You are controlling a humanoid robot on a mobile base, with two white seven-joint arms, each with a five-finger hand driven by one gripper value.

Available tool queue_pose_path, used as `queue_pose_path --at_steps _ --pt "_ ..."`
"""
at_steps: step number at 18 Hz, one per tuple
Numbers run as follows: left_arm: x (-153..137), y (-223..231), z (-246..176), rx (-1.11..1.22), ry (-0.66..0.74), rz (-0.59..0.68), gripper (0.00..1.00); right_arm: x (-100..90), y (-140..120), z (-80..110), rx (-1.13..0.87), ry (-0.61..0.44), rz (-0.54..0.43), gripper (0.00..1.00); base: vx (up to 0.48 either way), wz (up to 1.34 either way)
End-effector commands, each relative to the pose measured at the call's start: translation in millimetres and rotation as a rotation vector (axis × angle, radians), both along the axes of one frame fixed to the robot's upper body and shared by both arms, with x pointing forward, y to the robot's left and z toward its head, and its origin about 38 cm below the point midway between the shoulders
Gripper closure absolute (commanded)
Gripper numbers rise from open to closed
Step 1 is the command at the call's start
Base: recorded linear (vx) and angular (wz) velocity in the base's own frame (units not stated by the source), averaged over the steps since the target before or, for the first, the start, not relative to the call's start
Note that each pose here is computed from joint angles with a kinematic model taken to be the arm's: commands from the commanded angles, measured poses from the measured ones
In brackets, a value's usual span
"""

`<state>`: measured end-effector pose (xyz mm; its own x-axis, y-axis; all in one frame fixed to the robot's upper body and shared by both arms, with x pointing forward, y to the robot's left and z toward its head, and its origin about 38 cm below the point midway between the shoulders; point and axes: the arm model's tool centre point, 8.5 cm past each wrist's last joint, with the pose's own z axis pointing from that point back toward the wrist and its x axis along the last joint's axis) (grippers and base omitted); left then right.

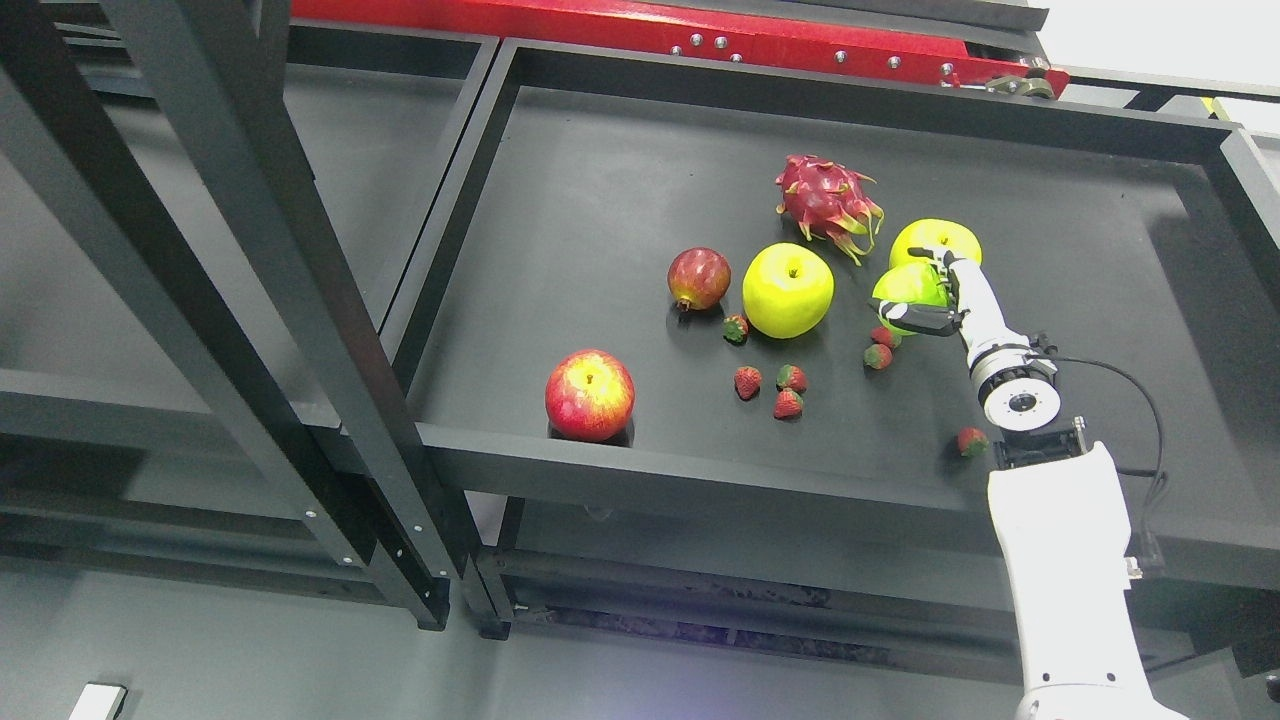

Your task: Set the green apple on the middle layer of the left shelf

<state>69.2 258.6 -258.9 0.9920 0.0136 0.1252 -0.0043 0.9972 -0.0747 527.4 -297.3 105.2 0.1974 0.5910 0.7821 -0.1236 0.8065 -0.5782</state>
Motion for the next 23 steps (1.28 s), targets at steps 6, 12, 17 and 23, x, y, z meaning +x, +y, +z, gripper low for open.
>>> queue_pose_path --at_steps 6,12,17,23 --pt "0.0 11.3 0.9 0.018 0.0 0.002 0.0 0.5 -7.6 -5.1 0.12 -0.088 -0.03 0.0 0.042 0.0" --pt "0.0 11.3 0.9 0.018 0.0 0.002 0.0 -0.1 11.5 14.7 0.339 -0.281 -0.094 0.0 0.0 0.0" --pt "0.0 11.3 0.9 0.018 0.0 0.002 0.0 -20.3 23.5 32.0 0.361 -0.377 -0.182 0.0 0.0 0.0" --pt "0.0 11.3 0.9 0.018 0.0 0.002 0.0 -58.3 31.5 11.9 0.367 -0.383 -0.158 0.0 0.0 0.0"
